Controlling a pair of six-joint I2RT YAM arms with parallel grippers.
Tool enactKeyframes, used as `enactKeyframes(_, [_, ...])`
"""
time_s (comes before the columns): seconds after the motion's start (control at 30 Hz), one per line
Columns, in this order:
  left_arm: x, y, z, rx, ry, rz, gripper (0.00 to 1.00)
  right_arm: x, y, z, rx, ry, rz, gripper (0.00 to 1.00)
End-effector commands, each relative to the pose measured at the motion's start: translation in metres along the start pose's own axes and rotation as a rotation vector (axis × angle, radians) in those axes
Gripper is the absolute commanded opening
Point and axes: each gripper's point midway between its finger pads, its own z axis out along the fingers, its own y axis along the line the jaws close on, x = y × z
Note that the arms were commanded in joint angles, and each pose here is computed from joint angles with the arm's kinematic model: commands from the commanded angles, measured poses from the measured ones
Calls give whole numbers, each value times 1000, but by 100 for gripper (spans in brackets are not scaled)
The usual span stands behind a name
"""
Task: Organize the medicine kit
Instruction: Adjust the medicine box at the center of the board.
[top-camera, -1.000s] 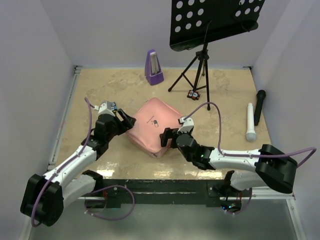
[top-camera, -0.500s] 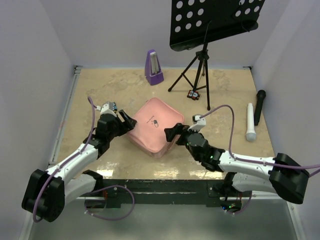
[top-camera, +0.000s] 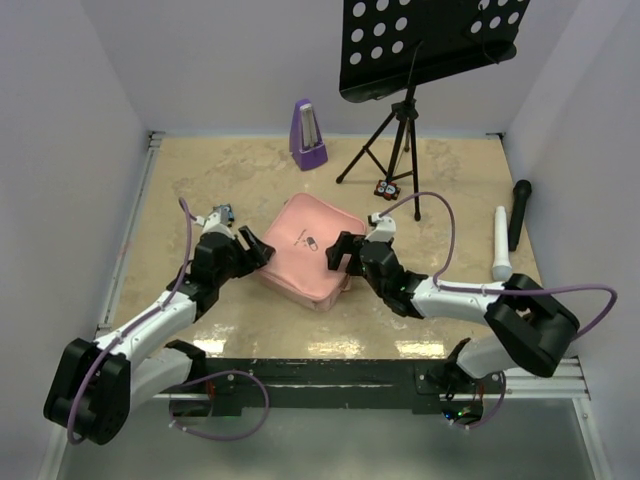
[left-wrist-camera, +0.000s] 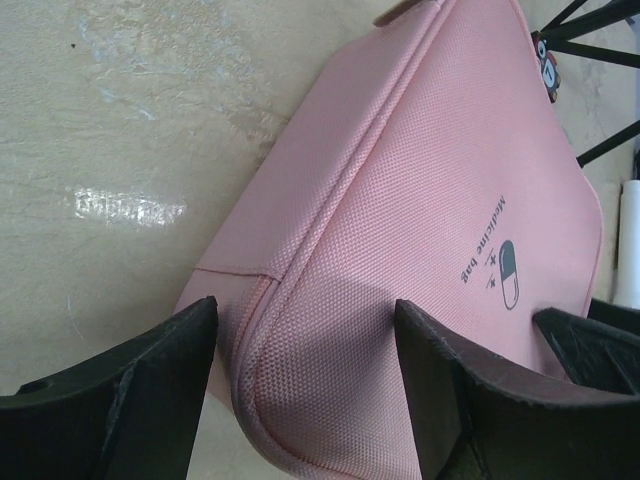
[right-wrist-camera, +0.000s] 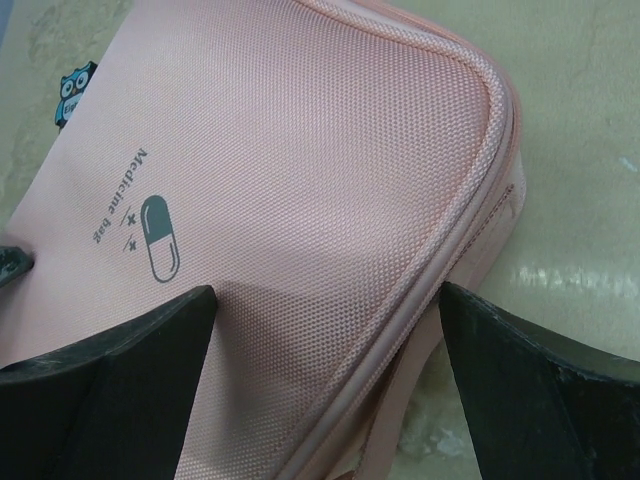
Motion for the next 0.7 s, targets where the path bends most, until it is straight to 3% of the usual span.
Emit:
enactKeyframes(0.0, [3,-17,-9,92,9,5,74,-21,50,14,-165,-26,-38,98])
enactKeyframes(0.3, [-2,-6,-17,38,-26,2,75,-30,63,36,-153,-31,-88,98])
enactKeyframes(0.67, [-30,5,-28,-69,-64,7,83,-66,26,-12,-37,-142,-91,98])
